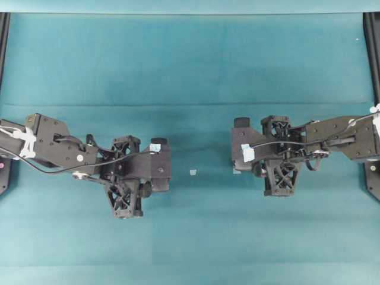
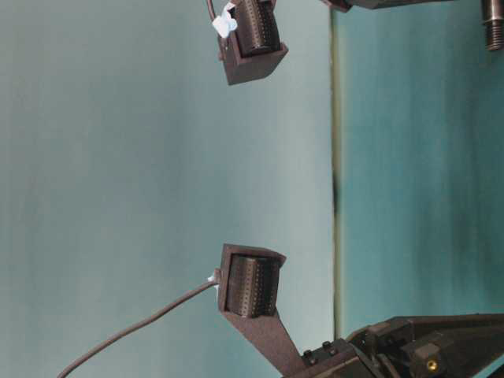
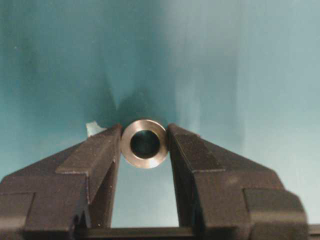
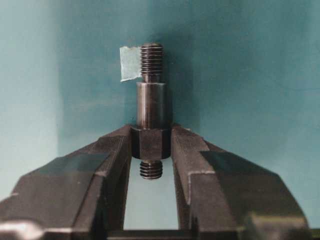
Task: Insert the washer onto the shaft with both hands.
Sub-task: 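Close left gripper on the washer and right gripper on the shaft, then lift both parts and rotate grippers to face each other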
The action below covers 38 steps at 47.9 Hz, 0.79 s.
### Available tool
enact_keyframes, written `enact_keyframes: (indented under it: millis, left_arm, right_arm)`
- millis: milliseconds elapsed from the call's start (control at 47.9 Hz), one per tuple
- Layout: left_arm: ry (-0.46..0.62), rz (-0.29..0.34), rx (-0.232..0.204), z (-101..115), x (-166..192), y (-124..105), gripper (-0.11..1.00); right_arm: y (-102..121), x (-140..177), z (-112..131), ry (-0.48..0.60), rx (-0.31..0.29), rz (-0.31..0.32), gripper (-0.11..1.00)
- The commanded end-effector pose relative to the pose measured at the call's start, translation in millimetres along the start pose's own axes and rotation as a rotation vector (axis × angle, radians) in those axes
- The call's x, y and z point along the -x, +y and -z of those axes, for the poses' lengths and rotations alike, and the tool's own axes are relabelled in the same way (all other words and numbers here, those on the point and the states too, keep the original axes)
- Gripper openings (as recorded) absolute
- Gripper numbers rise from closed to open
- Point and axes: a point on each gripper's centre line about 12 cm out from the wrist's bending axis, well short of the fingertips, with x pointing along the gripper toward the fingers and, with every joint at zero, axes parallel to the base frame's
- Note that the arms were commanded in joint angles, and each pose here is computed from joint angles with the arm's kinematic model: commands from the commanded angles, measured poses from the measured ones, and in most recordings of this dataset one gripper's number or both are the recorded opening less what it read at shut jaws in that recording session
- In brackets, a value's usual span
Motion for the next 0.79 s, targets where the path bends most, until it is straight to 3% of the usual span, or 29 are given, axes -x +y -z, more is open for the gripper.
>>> enact_keyframes:
  millis: [0,293,773]
  left_arm:
    - [-0.003,0.010,-0.010,-1.1,1.4,-7.0,0.35]
    - [-0.029,0.012,-0.013,-7.6,7.9,-7.3,0.35]
    - [-0.186,0.031,-0.004,-27.8,49.3,-6.0,0.35]
  right_arm:
    - [-3.8,-0.6,1.9,0.011,-0.009,0.005,0.00]
    - [-3.9,0.8,-0.5,0.002,-0.007,0.005,0.00]
    - [-4.8,38.9,-22.4,-0.149,-0.017,0.010,0.00]
